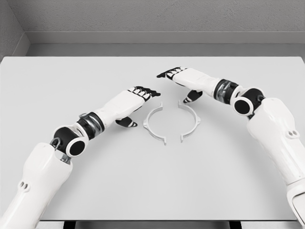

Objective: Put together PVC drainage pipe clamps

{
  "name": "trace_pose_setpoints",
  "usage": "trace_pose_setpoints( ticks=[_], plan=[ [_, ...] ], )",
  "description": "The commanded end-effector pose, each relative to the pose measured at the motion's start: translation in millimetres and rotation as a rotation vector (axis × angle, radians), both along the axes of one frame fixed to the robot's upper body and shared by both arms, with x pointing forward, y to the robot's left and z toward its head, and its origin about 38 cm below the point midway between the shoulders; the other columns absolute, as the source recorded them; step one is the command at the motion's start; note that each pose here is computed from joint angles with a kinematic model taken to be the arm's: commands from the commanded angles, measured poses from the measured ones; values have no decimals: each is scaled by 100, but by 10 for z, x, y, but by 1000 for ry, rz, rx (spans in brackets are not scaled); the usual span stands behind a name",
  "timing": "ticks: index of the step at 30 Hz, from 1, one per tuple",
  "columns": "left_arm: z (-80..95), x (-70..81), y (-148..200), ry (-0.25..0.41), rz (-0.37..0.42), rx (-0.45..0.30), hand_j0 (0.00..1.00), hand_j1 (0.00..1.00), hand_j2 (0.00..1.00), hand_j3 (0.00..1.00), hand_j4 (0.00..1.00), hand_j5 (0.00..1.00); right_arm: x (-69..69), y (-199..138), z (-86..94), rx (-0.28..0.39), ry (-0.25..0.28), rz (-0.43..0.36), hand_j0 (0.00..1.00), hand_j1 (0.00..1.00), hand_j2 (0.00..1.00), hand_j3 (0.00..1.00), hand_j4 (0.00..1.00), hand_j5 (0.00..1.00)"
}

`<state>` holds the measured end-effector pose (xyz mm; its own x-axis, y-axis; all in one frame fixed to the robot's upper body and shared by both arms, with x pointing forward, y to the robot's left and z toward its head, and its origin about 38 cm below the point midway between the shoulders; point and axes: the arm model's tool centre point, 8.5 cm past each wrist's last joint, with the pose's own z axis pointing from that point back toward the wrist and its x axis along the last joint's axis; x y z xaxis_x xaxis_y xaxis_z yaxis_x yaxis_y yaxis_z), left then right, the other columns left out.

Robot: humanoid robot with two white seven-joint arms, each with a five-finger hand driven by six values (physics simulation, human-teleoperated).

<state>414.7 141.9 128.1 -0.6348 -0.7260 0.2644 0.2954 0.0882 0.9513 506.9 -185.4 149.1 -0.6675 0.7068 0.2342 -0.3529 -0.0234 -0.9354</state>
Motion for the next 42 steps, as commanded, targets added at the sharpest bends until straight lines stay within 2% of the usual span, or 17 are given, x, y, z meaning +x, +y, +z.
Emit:
trace_pose_setpoints(
  ticks=[1, 5, 10, 11, 14, 16, 20, 23, 25, 31, 34, 42],
  plan=[
    [6, -1, -12, 1, -1, -7, 100, 100, 100, 100, 100, 100, 18, -47, 18, 1, -4, -12, 100, 100, 100, 100, 100, 100],
    [9, -3, -35, 1, -3, -13, 100, 100, 100, 100, 100, 100, 38, -111, 62, -11, -14, -19, 100, 100, 100, 100, 100, 100],
    [3, -18, -113, 5, -14, -25, 100, 100, 100, 100, 100, 100, 59, -391, 165, -66, -36, -41, 100, 100, 100, 100, 100, 100],
    [6, -18, -129, 6, -14, -29, 100, 100, 100, 100, 100, 100, 52, -420, 170, -68, -37, -42, 100, 100, 100, 100, 100, 100],
    [4, -28, -192, 8, -22, -39, 100, 100, 100, 100, 100, 100, -40, -588, 338, -102, -88, -27, 100, 100, 100, 100, 100, 100],
    [0, -28, -197, 9, -22, -40, 100, 100, 100, 100, 100, 100, -55, -660, 323, -107, -83, -37, 100, 100, 100, 100, 100, 100],
    [6, -32, -252, 11, -26, -53, 100, 100, 100, 100, 100, 100, -110, -994, 361, -163, -89, -47, 100, 100, 100, 100, 100, 100],
    [18, -31, -275, 9, -28, -58, 100, 100, 100, 100, 100, 100, -124, -985, 349, -167, -87, -34, 100, 100, 100, 100, 100, 100],
    [18, -38, -303, 11, -30, -66, 100, 100, 100, 100, 100, 100, -184, -907, 348, -172, -96, -4, 100, 100, 100, 100, 100, 100],
    [25, -46, -342, 11, -36, -72, 100, 100, 100, 100, 100, 100, -222, -1125, 393, -202, -101, -32, 100, 100, 100, 100, 100, 100],
    [21, -50, -350, 12, -37, -71, 100, 100, 100, 100, 100, 100, -267, -1072, 388, -199, -106, -14, 100, 100, 100, 100, 100, 100],
    [33, -59, -411, 12, -44, -84, 100, 100, 100, 100, 100, 100, -281, -1114, 403, -211, -108, -16, 100, 100, 100, 100, 100, 100]
  ],
)
